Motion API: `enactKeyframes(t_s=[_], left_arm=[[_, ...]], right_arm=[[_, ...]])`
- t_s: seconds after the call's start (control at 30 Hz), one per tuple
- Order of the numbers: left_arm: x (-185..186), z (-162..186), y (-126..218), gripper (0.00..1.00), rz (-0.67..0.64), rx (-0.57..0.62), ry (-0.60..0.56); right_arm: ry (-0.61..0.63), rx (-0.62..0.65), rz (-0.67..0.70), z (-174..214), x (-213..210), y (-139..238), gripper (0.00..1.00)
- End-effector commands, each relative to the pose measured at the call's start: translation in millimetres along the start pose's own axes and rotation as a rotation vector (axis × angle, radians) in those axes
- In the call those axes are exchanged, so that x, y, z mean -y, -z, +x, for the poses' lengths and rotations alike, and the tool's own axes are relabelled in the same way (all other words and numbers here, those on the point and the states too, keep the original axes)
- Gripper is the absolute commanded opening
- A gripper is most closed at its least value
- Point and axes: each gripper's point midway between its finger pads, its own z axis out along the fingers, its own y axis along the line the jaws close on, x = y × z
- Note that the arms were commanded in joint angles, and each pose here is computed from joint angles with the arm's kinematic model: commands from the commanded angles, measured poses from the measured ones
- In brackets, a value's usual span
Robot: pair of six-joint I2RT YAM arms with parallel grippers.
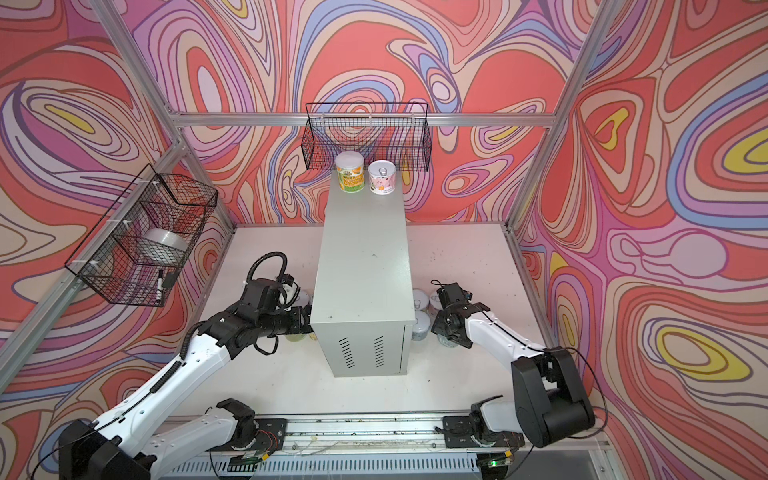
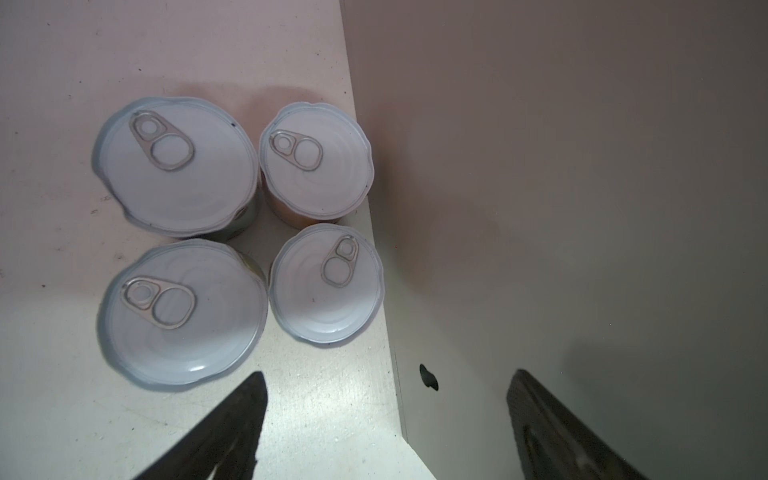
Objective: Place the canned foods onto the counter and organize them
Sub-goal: 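Close the right gripper on a white can with brown print, then lift the brown-printed can with the right gripper toward the cabinet top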
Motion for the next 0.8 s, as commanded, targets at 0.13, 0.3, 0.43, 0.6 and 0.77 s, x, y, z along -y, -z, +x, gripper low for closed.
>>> enactKeyframes(t_s=[0.13,0.3,0.43,0.6,0.77], left_arm=[[12.8,-12.2,3.8,0.91,0.022,-0.017,-0.039],[-2.4,-26.0,13.9,0.92,-0.104,-0.047,-0.087],[-7.7,-42.2,25.1,0.93,-0.148,-0.027,-0.097],[-8.8,-63.8,42.3,0.94,-0.174,0.057,-0.117],[-7.2,-80.4,54.7,0.94,-0.157,0.118,-0.108]], right_arm=[[0.092,0.078,-0.103,-27.5,-17.0,66.8,0.00],[0.180,0.102,-0.190,-44.2,-36.5,114.5,0.00],[0.220,0.166,-0.180,-63.1,-37.2,149.7,0.00],[0.264,0.267,-0.207,-90.4,-44.9,205.1,0.00],[0.323,0.333,-0.311,-105.4,-64.9,249.6,0.00]])
